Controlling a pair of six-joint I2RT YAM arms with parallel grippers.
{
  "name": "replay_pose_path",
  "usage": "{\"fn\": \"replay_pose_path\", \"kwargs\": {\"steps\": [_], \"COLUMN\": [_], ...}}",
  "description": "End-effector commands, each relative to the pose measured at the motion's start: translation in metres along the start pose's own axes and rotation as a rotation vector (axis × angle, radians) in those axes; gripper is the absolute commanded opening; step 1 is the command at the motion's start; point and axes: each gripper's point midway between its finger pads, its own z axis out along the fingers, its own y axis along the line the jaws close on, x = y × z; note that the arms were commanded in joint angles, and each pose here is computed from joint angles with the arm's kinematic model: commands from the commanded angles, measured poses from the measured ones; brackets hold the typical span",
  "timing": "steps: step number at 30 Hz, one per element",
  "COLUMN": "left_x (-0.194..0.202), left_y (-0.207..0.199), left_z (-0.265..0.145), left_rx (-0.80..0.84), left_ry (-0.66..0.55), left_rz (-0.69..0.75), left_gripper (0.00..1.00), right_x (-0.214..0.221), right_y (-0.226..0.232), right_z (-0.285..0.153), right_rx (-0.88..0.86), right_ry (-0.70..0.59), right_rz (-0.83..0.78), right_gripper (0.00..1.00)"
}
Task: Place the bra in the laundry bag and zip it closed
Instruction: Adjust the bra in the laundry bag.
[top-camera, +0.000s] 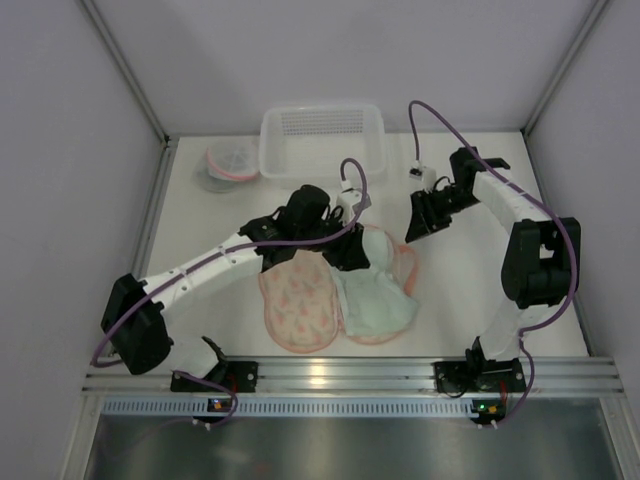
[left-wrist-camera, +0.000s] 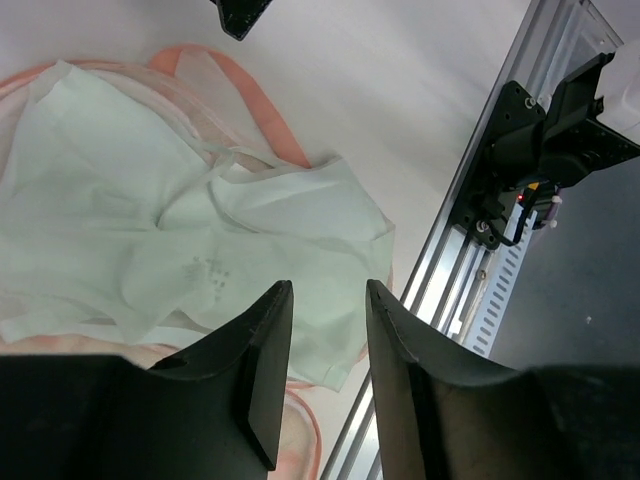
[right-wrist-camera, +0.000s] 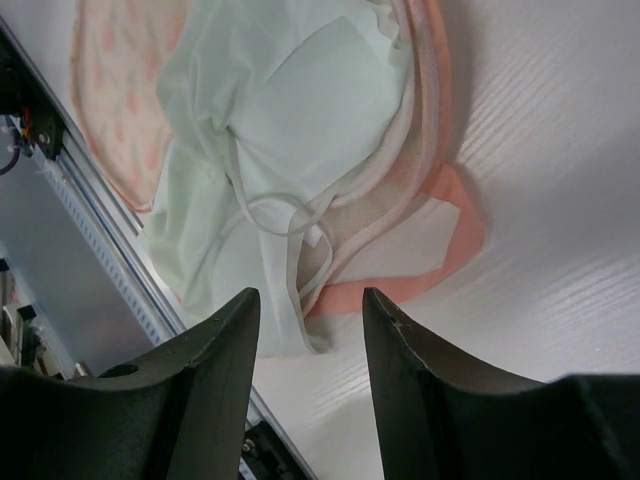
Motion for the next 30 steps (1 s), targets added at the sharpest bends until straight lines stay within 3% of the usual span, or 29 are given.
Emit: {"fn": "replay_pose_path", "kwargs": {"steps": [1, 5, 9, 16, 23, 26, 30], "left_x": [-0.017, -0.027, -0.036, -0.008, -0.020, -0.008, 0.044], "left_y": [-0.005, 0.018, 0.061, 0.113, 0.104, 0.118, 0.163], "left_z": [-0.005, -0.008, -0.007, 0.020, 0.055, 0.078, 0.111], "left_rx": [0.020, -0.056, -0.127, -0.197, 0.005, -0.001, -0.123], "left_ry": [-0.050, -0.078, -0.082, 0.030, 0.016, 0.046, 0.155], "left_rz": [0.055, 0.056, -0.050, -0.128, -0.147, -0.233, -0.350], "left_gripper": [0.41, 0.41, 0.41, 0.34, 0.19, 0.15, 0.10], "right_x": [0.006, 0.018, 0.036, 0.063, 0.061, 0.060, 0.057], "right_y": [0.017, 0.016, 0.007, 0.006, 0.009, 0.011, 0.011], "right_z": [-0.001, 0.002, 0.008, 0.020, 0.020, 0.017, 0.008], "right_rx": [-0.074, -0.065, -0.024, -0.025, -0.038, -0.038, -0.033], "right_ry": [0.007, 0.034, 0.077, 0.124, 0.118, 0.116, 0.105], "right_rz": [-0.036, -0.034, -0.007, 0.047, 0.055, 0.055, 0.071], "right_gripper": [0.47, 0.47, 0.44, 0.41, 0.37, 0.34, 0.32]}}
